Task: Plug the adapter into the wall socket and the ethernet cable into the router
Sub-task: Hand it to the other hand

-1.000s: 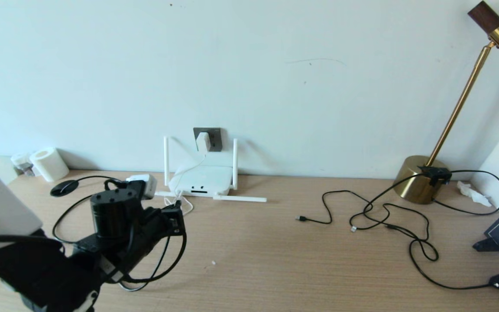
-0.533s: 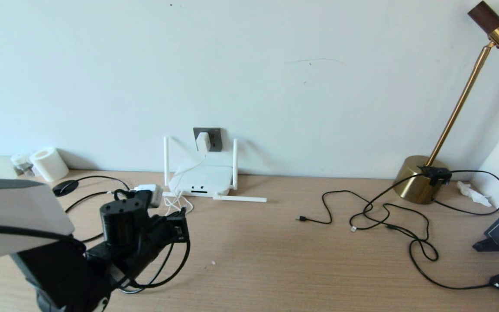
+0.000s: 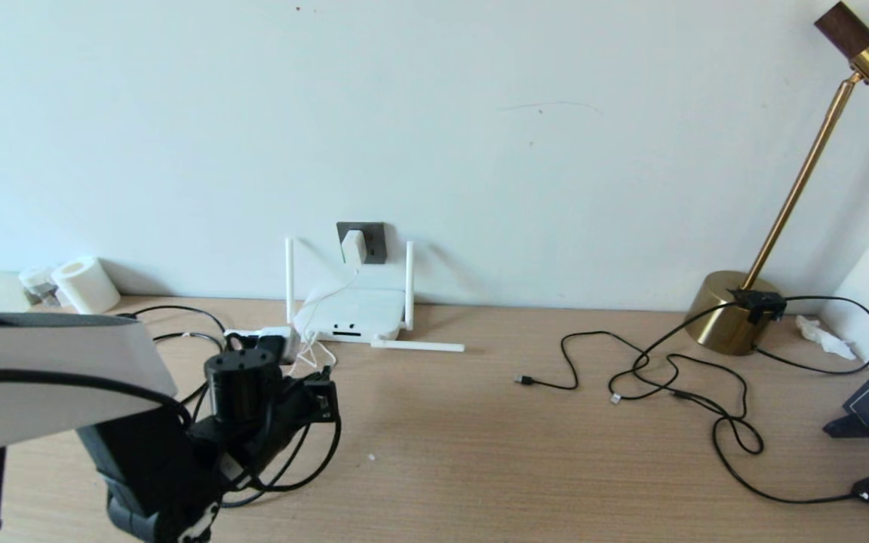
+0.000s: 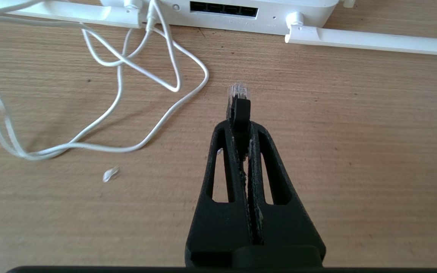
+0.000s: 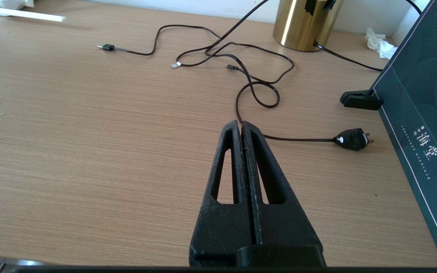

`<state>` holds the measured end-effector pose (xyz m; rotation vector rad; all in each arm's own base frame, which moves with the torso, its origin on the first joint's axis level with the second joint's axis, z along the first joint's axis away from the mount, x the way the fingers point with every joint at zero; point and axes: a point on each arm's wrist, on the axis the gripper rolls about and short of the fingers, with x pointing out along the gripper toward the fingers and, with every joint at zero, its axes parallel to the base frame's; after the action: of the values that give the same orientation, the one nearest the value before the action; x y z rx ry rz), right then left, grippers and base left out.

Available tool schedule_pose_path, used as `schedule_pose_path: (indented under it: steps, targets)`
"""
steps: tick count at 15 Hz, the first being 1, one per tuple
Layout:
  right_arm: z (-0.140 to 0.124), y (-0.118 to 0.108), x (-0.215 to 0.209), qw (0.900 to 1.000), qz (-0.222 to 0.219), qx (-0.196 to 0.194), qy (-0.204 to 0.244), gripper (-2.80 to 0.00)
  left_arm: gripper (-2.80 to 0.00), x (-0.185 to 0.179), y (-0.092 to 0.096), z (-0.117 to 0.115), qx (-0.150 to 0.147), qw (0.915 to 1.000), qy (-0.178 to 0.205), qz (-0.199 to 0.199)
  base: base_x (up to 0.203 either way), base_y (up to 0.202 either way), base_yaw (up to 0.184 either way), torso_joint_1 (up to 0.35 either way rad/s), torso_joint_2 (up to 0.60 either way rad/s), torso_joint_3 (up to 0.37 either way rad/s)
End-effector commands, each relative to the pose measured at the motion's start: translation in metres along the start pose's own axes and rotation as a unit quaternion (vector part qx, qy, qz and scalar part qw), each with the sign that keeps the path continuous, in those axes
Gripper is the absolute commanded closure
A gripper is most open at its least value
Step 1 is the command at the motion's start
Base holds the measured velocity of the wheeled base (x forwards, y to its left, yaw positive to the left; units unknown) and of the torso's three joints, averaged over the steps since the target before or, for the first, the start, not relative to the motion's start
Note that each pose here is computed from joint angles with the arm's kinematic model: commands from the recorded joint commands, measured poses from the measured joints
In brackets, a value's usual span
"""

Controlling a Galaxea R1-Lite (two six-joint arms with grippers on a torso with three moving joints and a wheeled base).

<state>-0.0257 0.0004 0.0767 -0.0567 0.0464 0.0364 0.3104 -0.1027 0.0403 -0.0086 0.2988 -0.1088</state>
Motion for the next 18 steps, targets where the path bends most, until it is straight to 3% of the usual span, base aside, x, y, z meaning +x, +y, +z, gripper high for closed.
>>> schedule_pose_path:
  steps: [1, 7, 18]
  targets:
    - [0.000, 0.000, 0.000, 1.000, 0.001, -0.001, 0.001, 0.00, 0.00, 0.015, -0.002, -0.011, 0.000, 1.0000, 0.008, 0.000, 0.000, 0.000, 0.000, 0.000, 0.00, 0.000]
    - [0.000, 0.000, 0.000, 1.000, 0.001, -0.001, 0.001, 0.00, 0.00, 0.040, -0.008, -0.012, -0.003, 1.0000, -0.008, -0.004, 0.000, 0.000, 0.000, 0.000, 0.00, 0.000]
    - [0.000, 0.000, 0.000, 1.000, 0.001, -0.001, 0.001, 0.00, 0.00, 0.048, -0.010, -0.002, -0.004, 0.9995, -0.031, -0.004, 0.000, 0.000, 0.000, 0.000, 0.00, 0.000]
